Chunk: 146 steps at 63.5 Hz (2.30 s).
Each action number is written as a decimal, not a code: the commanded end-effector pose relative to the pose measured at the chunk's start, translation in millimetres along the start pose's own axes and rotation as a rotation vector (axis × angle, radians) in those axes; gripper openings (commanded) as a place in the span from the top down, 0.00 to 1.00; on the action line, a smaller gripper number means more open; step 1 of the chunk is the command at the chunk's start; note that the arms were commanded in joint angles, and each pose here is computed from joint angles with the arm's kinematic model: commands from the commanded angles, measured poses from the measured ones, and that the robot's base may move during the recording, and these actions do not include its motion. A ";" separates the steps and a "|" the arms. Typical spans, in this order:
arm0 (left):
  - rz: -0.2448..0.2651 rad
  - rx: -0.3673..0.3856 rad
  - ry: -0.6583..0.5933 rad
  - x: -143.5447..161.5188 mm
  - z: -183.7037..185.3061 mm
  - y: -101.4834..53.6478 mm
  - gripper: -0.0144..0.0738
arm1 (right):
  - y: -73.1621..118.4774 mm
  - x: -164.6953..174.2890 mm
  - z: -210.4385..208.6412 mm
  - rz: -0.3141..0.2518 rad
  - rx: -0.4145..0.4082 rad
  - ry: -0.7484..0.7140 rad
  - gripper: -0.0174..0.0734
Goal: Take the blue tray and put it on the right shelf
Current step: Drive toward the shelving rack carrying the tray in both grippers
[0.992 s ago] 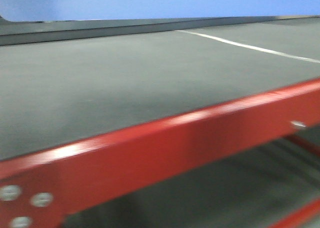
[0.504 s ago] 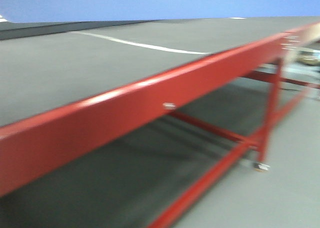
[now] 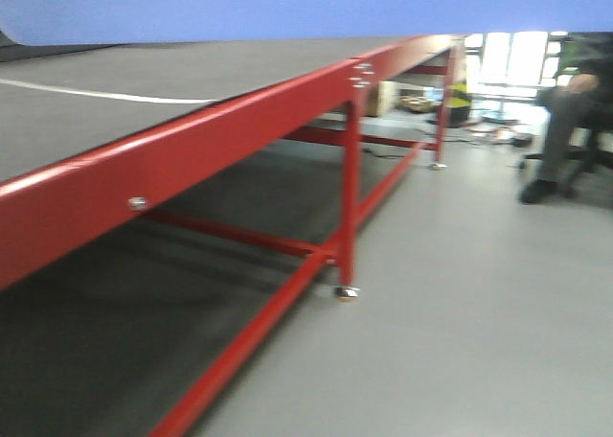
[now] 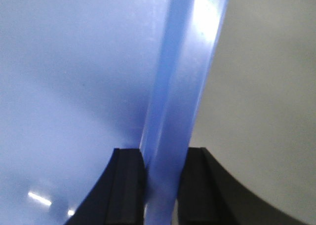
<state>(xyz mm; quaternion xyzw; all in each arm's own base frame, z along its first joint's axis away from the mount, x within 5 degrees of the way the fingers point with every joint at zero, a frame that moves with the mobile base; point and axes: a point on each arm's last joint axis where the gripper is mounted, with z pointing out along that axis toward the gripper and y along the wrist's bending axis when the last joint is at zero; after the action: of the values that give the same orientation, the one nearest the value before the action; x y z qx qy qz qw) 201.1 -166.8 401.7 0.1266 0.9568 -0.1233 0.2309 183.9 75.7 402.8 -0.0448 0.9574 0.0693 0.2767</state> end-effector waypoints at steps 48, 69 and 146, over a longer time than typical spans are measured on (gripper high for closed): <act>0.035 0.026 0.041 8.3 -18.6 -1.8 0.89 | -0.2 -1.8 -15.5 -0.012 -0.019 -0.035 0.78; 0.031 0.038 0.046 8.9 -18.6 -2.9 0.89 | -0.2 -1.8 -15.5 -0.012 -0.019 -0.035 0.78; 0.025 0.062 0.057 9.9 -18.8 -5.1 0.89 | -0.2 -1.8 -15.5 -0.012 -0.019 -0.035 0.78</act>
<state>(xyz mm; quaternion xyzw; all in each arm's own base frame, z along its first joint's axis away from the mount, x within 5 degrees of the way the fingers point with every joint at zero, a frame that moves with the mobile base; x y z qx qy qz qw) 199.4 -167.8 401.2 0.1261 0.9581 -0.1303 0.2219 184.3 74.8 402.8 -0.0447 0.9573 0.0664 0.2777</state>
